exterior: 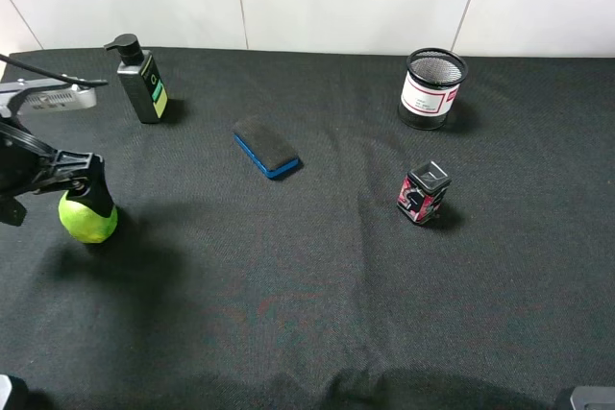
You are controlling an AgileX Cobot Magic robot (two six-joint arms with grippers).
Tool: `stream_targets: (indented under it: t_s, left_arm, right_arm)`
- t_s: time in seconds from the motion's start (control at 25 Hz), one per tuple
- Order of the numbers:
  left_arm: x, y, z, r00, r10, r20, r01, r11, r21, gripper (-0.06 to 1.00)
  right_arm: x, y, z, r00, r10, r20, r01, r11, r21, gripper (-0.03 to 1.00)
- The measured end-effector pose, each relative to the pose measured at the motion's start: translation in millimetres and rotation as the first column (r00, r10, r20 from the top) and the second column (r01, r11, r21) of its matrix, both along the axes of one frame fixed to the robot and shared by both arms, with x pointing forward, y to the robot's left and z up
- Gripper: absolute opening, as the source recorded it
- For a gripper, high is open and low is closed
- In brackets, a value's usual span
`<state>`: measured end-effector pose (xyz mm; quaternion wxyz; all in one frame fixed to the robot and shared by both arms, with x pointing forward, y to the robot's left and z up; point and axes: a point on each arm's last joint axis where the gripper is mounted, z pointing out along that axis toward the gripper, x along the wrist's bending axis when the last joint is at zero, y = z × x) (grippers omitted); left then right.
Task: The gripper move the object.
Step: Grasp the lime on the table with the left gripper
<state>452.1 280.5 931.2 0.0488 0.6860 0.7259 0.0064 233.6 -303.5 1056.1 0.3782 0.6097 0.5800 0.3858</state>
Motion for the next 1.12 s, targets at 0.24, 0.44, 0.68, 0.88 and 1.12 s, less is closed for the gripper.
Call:
stream_targets:
  t_s: [0.24, 0.44, 0.68, 0.88, 1.12]
  left_arm:
    - [8, 0, -18, 1.0, -0.003, -0.017, 0.003, 1.0, 0.006, 0.99]
    - [14, 0, -33, 1.0, -0.013, -0.029, 0.013, 1.0, 0.011, 0.99]
    - [20, 0, -50, 0.999, -0.01, -0.032, 0.01, 1.0, 0.016, 0.99]
    - [24, 0, -58, 1.0, -0.01, -0.017, 0.01, 1.0, 0.018, 0.98]
    - [25, 0, -59, 1.0, -0.01, -0.002, 0.01, 1.0, 0.018, 0.88]
  right_arm:
    - [0, 0, 0, 1.0, 0.0, 0.0, 0.0, 1.0, 0.0, 0.69]
    - [0, 0, 0, 1.0, 0.0, 0.0, 0.0, 1.0, 0.0, 0.69]
    - [0, 0, 0, 1.0, 0.0, 0.0, 0.0, 1.0, 0.0, 0.69]
    - [0, 0, 0, 1.0, 0.0, 0.0, 0.0, 1.0, 0.0, 0.69]
    - [0, 0, 0, 1.0, 0.0, 0.0, 0.0, 1.0, 0.0, 0.69]
